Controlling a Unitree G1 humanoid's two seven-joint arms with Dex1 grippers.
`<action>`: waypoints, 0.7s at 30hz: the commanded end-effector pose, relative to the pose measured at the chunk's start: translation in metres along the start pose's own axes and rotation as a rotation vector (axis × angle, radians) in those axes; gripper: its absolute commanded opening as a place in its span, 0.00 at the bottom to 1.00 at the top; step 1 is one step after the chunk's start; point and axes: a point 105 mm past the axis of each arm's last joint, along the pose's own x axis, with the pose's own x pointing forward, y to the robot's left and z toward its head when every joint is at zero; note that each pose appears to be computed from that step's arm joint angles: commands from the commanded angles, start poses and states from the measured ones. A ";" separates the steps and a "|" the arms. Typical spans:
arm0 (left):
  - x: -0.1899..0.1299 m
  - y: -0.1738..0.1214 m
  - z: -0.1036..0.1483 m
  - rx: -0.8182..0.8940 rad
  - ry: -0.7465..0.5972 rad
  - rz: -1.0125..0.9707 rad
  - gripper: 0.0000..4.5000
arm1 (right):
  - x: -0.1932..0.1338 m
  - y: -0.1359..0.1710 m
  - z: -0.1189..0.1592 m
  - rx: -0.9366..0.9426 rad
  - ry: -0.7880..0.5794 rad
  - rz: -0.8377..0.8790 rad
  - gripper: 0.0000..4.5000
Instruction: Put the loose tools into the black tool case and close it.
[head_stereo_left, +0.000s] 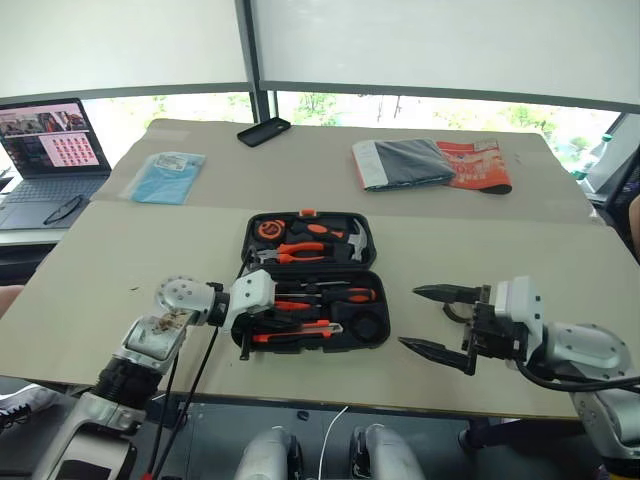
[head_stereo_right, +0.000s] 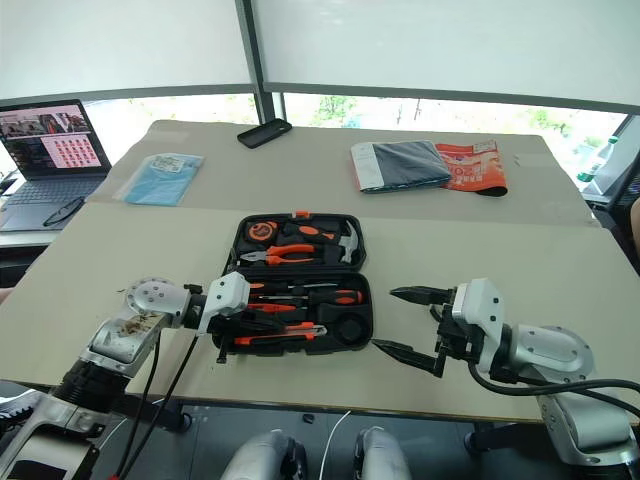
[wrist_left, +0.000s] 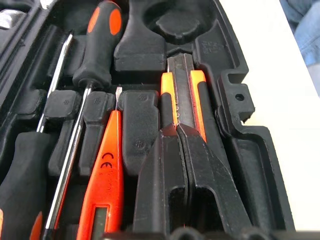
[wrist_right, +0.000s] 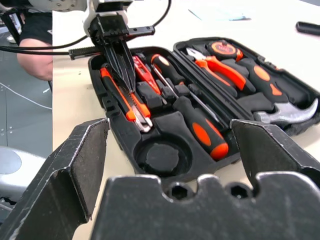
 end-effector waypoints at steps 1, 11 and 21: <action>-0.021 0.014 0.016 0.029 -0.165 0.142 0.16 | -0.035 -0.015 -0.003 -0.066 0.038 -0.165 1.00; -0.099 -0.025 0.019 -0.041 -0.403 0.108 0.98 | -0.131 -0.009 -0.069 -0.016 0.218 -0.487 1.00; -0.101 -0.016 0.037 0.035 -0.496 0.212 0.99 | -0.123 -0.020 -0.064 0.080 0.171 -0.458 1.00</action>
